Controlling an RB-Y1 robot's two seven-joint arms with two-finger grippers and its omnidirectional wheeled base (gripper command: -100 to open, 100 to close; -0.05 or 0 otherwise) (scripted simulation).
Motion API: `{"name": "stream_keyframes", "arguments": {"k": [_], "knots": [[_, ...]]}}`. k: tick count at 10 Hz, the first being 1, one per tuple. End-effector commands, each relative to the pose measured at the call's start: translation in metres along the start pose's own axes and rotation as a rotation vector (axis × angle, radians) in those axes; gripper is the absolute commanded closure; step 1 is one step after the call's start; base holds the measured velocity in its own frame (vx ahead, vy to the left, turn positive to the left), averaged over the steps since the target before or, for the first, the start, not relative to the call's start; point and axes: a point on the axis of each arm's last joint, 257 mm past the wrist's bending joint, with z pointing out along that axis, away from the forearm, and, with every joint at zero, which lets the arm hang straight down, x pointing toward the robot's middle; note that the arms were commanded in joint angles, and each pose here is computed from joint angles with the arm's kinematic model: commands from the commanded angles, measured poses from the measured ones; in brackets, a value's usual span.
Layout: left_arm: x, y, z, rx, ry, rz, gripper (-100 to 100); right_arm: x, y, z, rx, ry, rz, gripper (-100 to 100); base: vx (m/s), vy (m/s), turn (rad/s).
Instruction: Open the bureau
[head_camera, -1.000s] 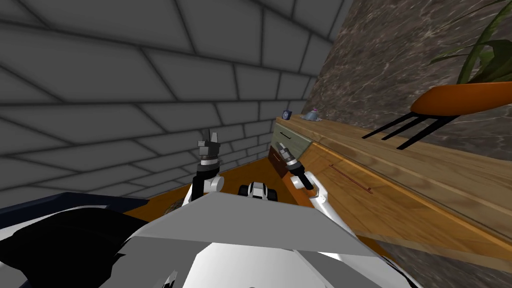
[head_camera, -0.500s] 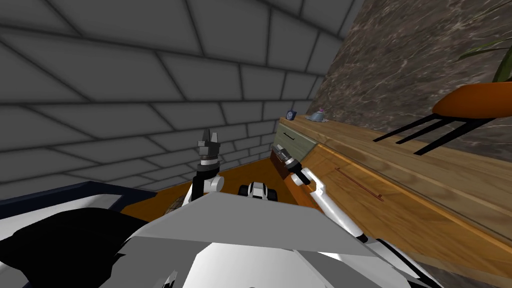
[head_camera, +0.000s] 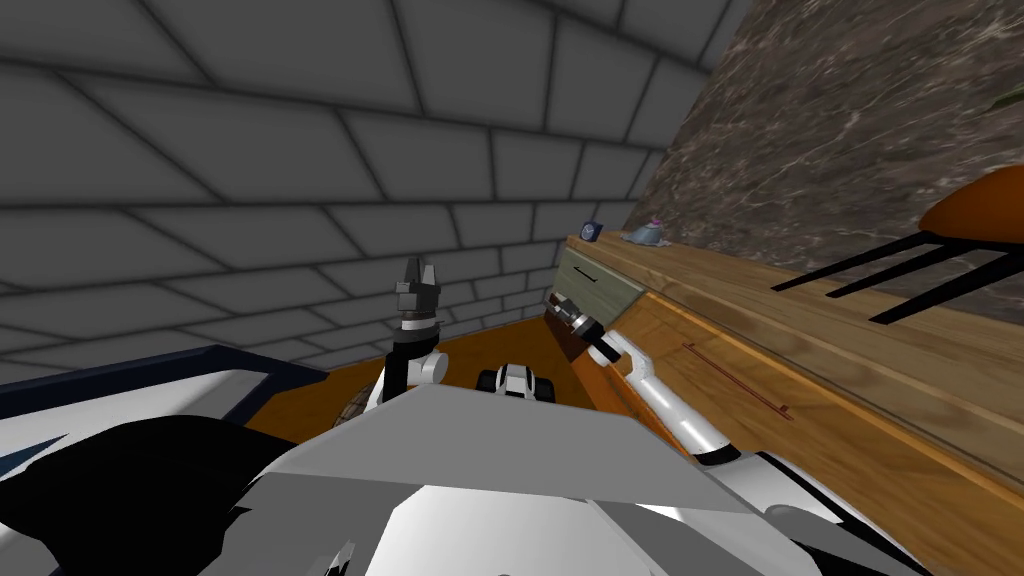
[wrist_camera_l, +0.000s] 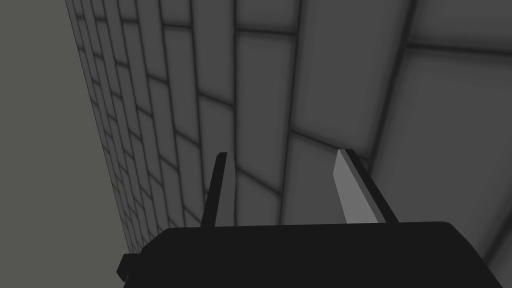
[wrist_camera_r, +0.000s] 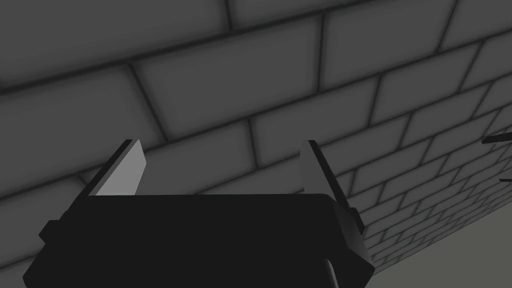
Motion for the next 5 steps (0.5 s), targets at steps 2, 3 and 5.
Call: {"name": "stream_keyframes", "arguments": {"k": [2, 3, 5], "knots": [[0.000, 0.000, 0.000, 0.000, 0.000, 0.000, 0, 0.023, -0.028, -0.007, 0.015, 0.098, -0.129, -100, -0.006, 0.004, 0.083], [0.000, 0.000, 0.000, 0.000, 0.000, 0.000, 0, 0.032, -0.045, -0.012, 0.017, 0.154, -0.216, -100, -0.005, 0.005, 0.102], [0.000, 0.000, 0.000, 0.000, 0.000, 0.000, 0, 0.040, -0.067, -0.019, 0.026, 0.215, -0.303, -100, -0.006, 0.005, 0.119]]}}
